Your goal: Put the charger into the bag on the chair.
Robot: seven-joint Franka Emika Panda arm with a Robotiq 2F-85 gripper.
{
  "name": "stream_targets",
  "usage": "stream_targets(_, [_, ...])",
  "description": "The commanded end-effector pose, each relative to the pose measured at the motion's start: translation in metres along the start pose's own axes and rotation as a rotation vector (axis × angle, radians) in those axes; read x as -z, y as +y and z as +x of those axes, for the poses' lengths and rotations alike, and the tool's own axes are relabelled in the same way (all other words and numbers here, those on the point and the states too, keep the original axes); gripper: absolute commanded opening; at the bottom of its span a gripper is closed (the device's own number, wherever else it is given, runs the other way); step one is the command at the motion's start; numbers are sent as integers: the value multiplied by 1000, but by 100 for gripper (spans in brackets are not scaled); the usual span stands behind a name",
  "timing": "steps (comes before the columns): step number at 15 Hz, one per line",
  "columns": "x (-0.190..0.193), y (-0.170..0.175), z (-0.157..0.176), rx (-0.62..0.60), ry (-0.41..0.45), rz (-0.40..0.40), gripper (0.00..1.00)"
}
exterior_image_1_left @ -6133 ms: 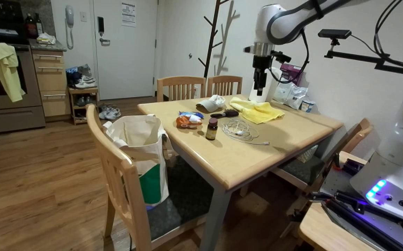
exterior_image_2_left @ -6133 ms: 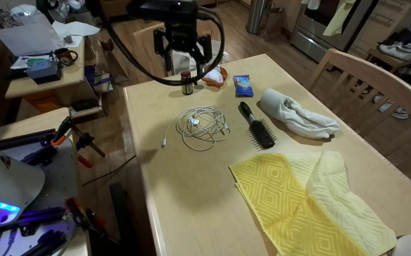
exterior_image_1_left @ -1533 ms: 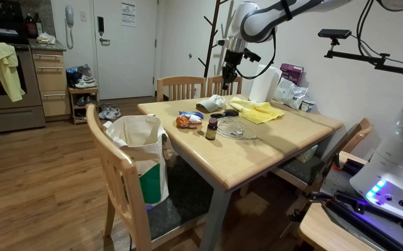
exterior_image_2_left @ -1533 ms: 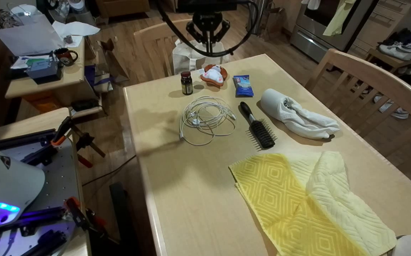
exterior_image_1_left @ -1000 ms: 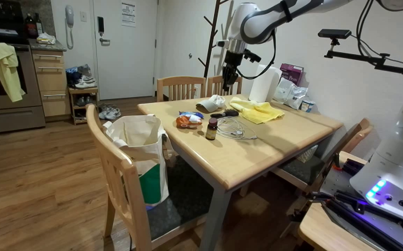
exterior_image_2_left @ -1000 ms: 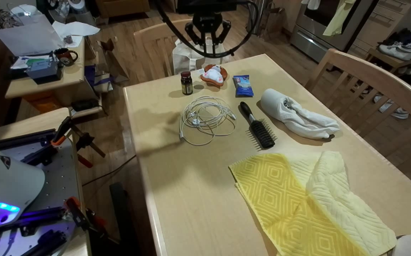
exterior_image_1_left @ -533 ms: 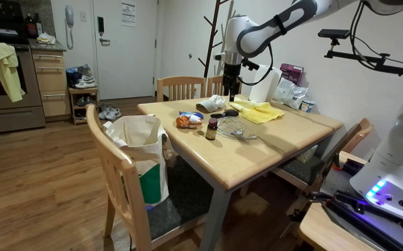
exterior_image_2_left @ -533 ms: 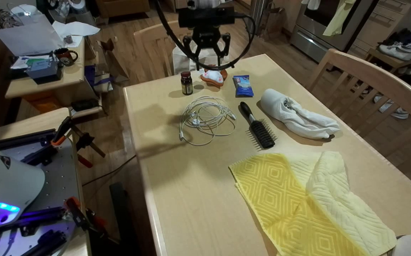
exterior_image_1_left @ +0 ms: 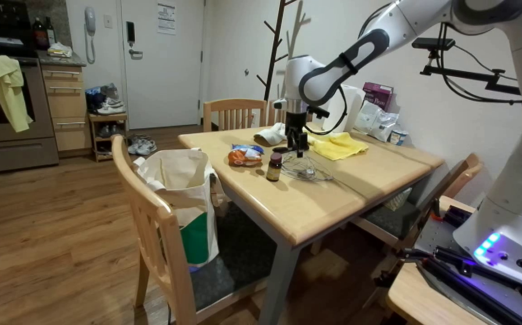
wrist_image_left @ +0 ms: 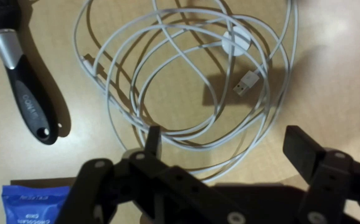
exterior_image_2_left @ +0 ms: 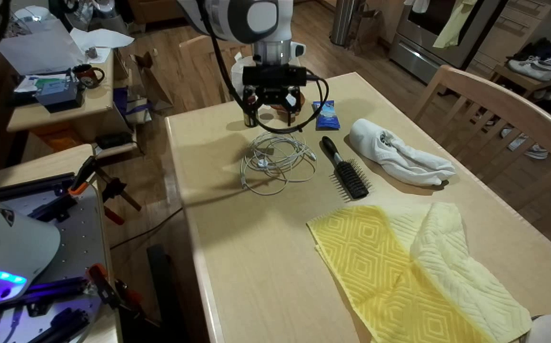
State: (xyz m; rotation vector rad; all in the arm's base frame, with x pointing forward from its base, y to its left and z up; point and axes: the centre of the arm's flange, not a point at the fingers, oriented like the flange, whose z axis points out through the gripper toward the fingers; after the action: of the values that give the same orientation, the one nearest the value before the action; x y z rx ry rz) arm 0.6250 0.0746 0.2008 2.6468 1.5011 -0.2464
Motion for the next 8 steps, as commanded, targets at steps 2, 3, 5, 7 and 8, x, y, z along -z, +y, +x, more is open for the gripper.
stream_targets(2, [-43, -20, -6, -65, -24, 43, 100])
stream_targets(3, [-50, -24, -8, -98, -6, 56, 100])
stream_targets(5, [-54, -30, -5, -164, 30, 85, 100])
stream_targets(7, [-64, -40, -3, -228, 29, 117, 100])
stream_targets(8, [-67, -44, -3, -253, 30, 134, 100])
